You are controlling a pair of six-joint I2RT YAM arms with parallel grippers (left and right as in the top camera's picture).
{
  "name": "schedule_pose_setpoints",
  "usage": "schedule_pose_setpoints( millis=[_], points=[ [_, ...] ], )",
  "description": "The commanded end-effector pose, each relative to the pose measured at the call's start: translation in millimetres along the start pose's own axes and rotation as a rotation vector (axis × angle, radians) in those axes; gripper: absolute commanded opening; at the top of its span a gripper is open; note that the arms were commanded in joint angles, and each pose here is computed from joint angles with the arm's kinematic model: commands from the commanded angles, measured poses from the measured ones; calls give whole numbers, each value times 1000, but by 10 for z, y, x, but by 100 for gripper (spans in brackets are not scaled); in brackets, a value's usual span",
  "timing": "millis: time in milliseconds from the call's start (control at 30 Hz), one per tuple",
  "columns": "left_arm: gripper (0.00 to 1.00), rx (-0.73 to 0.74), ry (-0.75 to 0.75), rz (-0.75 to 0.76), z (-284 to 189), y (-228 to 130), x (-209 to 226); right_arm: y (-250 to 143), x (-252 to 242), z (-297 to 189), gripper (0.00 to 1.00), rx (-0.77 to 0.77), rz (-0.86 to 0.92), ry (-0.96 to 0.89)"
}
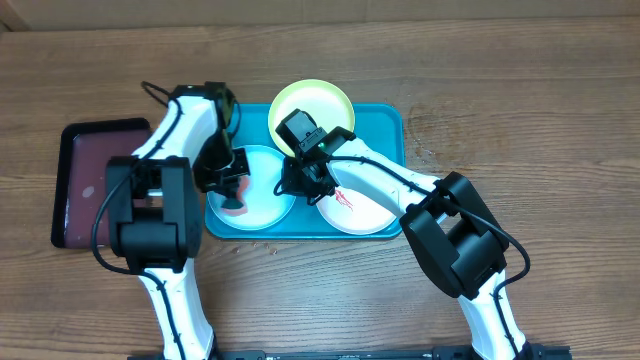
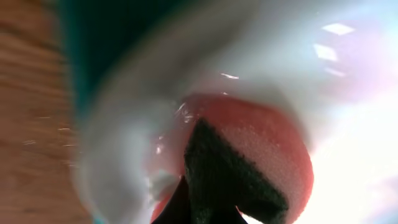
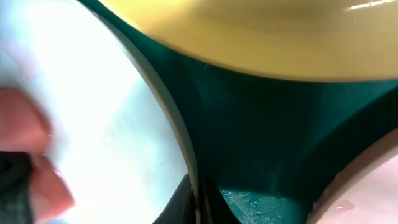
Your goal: Clean dirty plates on tray and stack at the side
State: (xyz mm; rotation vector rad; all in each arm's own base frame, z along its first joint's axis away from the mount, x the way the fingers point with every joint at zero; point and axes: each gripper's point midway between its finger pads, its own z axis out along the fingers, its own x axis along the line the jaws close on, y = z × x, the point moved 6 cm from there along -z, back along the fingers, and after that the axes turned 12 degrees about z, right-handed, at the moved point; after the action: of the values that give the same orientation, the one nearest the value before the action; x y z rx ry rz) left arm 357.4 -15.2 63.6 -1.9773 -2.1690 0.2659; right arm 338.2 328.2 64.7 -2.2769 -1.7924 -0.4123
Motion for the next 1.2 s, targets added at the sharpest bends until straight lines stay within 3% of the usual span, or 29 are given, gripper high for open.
schedule_pose_setpoints(
  millis=[0, 100, 300, 767, 900, 1067, 1167],
  points=[
    [4, -1, 126, -98, 98, 53, 344, 57, -105, 127, 4, -35, 7, -63],
    [4, -16, 26, -107, 107, 99, 273, 57, -101, 128, 4, -35, 6, -61],
    [4, -26, -291, 54, 76, 116, -206, 60, -96, 128, 4, -37, 6, -59],
    [4, -120, -325, 187, 113, 205, -699, 60, -96, 128, 4, -37, 6, -58],
    [4, -134, -265, 162, 129, 249, -556, 55, -105, 127, 4, -33, 6, -63],
    [4, -126, 124, -31, 160, 248, 73, 53, -109, 127, 4, -32, 4, -65],
    [4, -103, 162, -112, 118, 214, 258, 56, -105, 127, 4, -34, 4, -63]
  ],
)
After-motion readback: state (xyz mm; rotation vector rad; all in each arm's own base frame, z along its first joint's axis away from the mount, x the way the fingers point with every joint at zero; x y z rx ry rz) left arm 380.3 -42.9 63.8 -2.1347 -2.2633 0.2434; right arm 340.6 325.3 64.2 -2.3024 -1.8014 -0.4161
